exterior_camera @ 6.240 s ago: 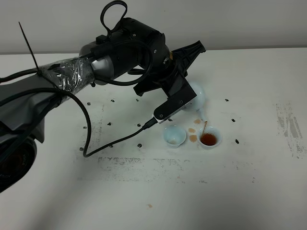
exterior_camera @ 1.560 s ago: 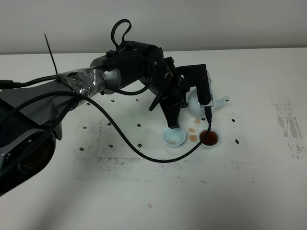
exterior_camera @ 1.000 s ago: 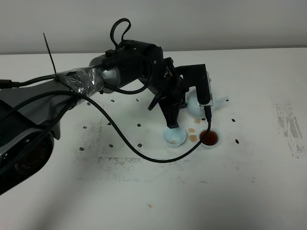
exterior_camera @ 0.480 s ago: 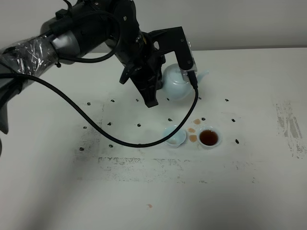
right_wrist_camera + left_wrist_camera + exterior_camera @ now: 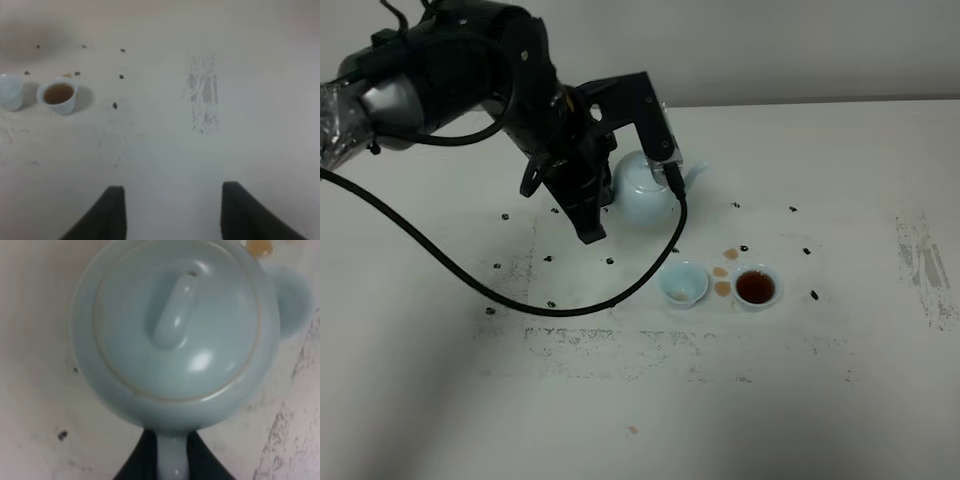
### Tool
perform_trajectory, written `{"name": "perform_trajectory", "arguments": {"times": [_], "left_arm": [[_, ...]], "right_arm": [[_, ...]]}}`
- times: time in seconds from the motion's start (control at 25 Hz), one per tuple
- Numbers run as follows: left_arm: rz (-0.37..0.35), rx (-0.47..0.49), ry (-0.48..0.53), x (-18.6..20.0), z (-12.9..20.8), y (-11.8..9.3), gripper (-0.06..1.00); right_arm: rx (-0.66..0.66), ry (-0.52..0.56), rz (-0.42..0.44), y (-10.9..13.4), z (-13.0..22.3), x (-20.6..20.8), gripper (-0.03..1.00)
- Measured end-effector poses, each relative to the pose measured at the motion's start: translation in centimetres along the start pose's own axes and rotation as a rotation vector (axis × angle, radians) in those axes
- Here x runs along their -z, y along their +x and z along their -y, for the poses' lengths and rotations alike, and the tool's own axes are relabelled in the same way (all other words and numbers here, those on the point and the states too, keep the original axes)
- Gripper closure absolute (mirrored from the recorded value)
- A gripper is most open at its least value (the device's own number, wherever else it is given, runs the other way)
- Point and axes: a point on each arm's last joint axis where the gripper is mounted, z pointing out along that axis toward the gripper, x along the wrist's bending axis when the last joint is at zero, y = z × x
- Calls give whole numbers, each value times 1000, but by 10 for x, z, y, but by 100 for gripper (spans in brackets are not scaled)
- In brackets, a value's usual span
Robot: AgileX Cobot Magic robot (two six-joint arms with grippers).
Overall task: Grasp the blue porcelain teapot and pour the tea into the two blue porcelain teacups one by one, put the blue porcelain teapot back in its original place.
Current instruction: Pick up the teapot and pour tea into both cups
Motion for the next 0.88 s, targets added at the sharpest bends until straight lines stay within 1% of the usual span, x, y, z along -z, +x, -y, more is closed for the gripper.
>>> {"name": "perform_trajectory", "arguments": {"times": [0.12, 0.24, 0.36, 0.6, 0.72, 0.88], "left_arm": [[-24, -10, 42, -10, 17, -2, 91], [-41, -57, 101, -23, 31, -7, 91], [-43, -116, 112, -29, 36, -9, 91], [-67, -331, 90, -39, 38, -13, 91], [-83, -414, 82, -40, 36, -13, 91], [-104, -501, 65, -41, 29, -15, 91]], "right_arm": [[0, 0, -1, 0, 0, 0, 55], [0, 0, -1, 0, 0, 0, 55], [0, 0, -1, 0, 0, 0, 55], [0, 0, -1, 0, 0, 0, 55], [0, 0, -1, 0, 0, 0, 55], [0, 0, -1, 0, 0, 0, 55]]}}
